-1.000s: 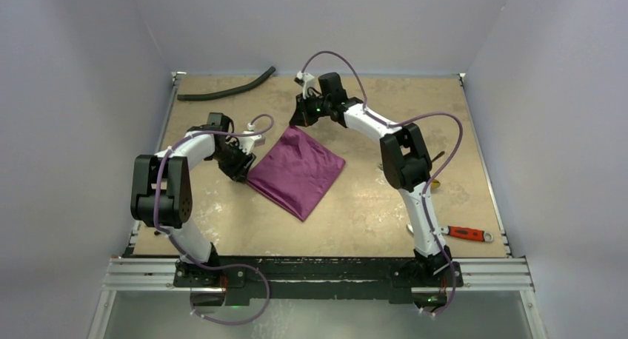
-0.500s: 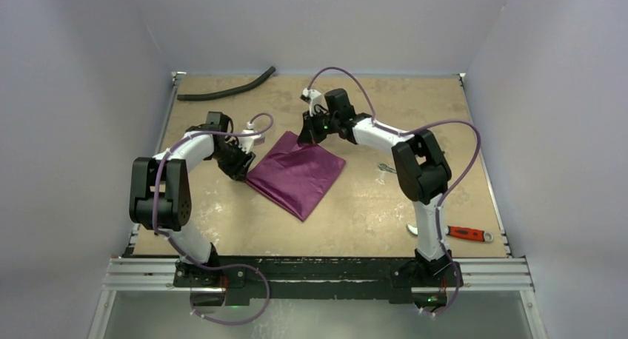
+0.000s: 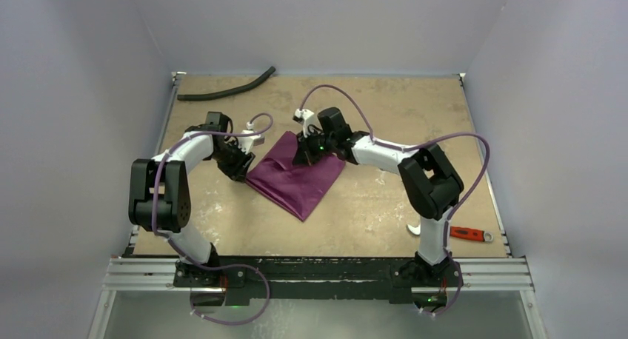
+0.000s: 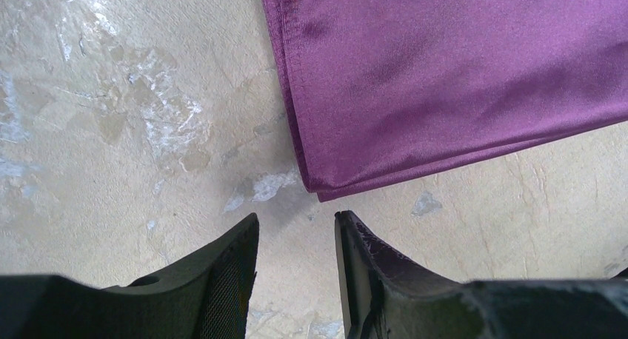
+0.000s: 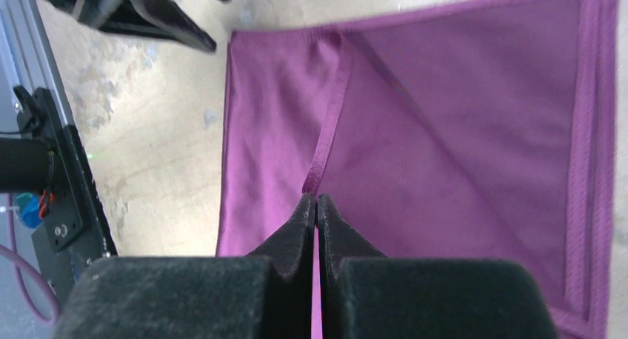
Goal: Fold the napkin into a case and place the utensils inside
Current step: Fold the top corner of the square-folded napkin at the center of the board.
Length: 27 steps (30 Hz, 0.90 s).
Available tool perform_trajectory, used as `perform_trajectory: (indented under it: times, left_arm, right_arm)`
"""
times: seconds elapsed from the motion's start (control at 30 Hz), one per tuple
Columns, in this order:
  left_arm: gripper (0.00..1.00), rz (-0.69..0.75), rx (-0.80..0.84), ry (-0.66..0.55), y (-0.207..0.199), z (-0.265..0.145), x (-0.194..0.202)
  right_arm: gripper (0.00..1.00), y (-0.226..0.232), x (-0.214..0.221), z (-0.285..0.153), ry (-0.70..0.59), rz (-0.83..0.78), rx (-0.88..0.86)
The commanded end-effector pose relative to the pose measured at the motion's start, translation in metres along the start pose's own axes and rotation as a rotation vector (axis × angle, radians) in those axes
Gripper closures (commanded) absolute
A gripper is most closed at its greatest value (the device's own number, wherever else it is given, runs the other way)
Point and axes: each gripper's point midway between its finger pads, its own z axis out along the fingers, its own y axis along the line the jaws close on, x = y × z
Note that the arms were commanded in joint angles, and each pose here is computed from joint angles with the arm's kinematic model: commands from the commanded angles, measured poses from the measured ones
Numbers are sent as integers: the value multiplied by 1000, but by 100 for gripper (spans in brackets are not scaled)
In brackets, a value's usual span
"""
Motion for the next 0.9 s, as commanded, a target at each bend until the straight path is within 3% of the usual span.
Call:
perform_trajectory:
  times: [0.0, 0.87]
  left_arm:
    - [59, 41, -14, -48, 0, -12, -12]
    - [60, 42, -14, -57, 0, -14, -14]
  right_arm:
    - [100, 13, 15, -11, 9, 17, -4]
    - [100, 78, 102, -28, 126, 85, -85]
